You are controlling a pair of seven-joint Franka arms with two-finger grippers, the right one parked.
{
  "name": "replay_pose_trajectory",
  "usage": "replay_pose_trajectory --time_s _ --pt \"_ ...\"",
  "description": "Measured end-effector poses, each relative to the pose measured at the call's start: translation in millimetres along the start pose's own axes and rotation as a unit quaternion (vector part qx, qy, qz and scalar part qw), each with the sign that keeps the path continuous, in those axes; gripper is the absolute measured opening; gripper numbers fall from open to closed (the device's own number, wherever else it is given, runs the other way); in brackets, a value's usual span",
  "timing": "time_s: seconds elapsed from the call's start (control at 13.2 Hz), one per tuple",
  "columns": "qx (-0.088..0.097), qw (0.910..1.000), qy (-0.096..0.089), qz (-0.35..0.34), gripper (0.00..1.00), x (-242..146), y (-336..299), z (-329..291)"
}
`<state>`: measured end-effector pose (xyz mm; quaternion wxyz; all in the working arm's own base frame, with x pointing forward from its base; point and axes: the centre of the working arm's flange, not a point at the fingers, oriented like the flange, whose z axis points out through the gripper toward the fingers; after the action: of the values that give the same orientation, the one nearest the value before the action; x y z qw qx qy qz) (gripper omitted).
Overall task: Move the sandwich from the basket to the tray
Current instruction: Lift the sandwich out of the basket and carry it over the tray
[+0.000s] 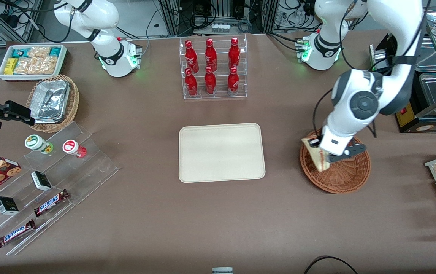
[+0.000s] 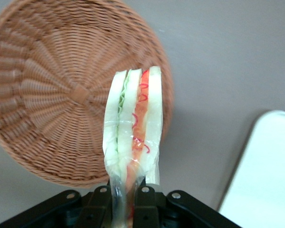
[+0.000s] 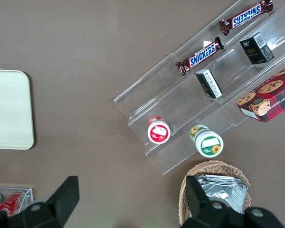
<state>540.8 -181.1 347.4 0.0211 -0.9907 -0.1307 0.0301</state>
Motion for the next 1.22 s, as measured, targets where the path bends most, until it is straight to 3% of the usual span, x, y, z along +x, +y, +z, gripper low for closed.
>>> replay_pose_trajectory --time_s 0.38,0.61,0.76,0.99,1.22 --pt "-0.010 0.9952 0.002 0.097 0.15 -42 88 1" --pt "0.010 0.9890 -0.004 0.147 0.15 -60 141 11" --pt "0.016 0.9879 -0.018 0.153 0.15 -66 174 16" --pt "0.009 0.9871 -0.026 0.158 0.15 -74 211 25" --pt "0.016 0.9898 -0.015 0.141 0.15 -85 243 37"
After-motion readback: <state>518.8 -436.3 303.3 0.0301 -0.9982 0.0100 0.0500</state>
